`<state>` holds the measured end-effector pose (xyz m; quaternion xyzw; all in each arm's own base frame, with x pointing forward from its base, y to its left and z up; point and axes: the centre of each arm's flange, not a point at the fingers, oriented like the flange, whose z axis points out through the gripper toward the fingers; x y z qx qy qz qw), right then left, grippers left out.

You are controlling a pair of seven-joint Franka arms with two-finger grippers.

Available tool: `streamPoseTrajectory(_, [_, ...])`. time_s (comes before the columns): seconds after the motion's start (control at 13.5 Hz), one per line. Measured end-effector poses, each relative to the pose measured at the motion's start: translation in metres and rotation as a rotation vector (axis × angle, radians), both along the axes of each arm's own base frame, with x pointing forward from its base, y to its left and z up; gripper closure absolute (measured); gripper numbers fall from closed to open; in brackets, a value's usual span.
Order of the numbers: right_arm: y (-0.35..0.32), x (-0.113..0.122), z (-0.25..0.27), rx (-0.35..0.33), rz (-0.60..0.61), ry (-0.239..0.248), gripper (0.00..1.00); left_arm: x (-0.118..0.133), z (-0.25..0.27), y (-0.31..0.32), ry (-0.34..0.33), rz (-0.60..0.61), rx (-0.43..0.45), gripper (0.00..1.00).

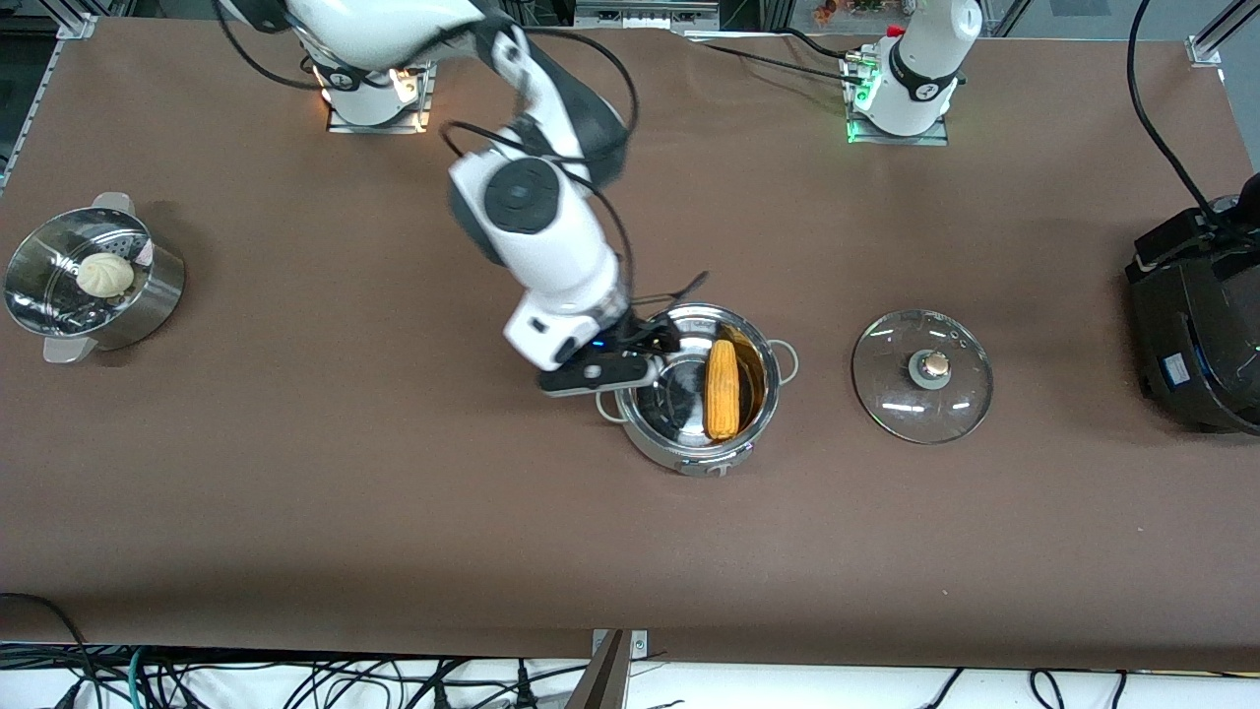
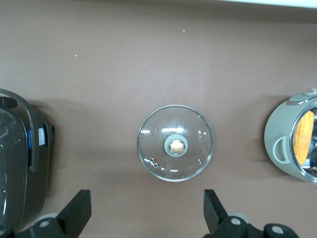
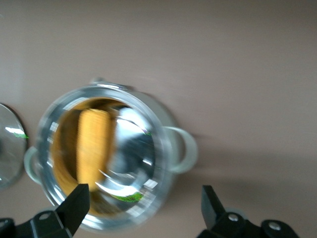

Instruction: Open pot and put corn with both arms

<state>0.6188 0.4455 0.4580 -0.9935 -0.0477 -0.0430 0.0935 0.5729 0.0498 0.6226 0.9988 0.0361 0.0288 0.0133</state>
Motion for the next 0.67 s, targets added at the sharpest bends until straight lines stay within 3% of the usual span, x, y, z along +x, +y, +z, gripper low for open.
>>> streamPoseTrajectory(0.22, [-0.099, 0.025, 0.046, -0.052, -0.029, 0.080, 0.00, -0.002, 0.018, -0.003, -0.016, -0.005, 0.001, 0.00])
streamPoseTrajectory(0.45, [-0.179, 0.043, 0.053, -0.132, -0.115, 0.142, 0.00, -0.007, 0.033, -0.011, -0.007, -0.020, 0.006, 0.00])
streamPoseTrajectory(0.67, [-0.224, 0.053, 0.062, -0.183, -0.162, 0.134, 0.00, -0.006, 0.030, -0.011, 0.003, -0.020, 0.009, 0.00])
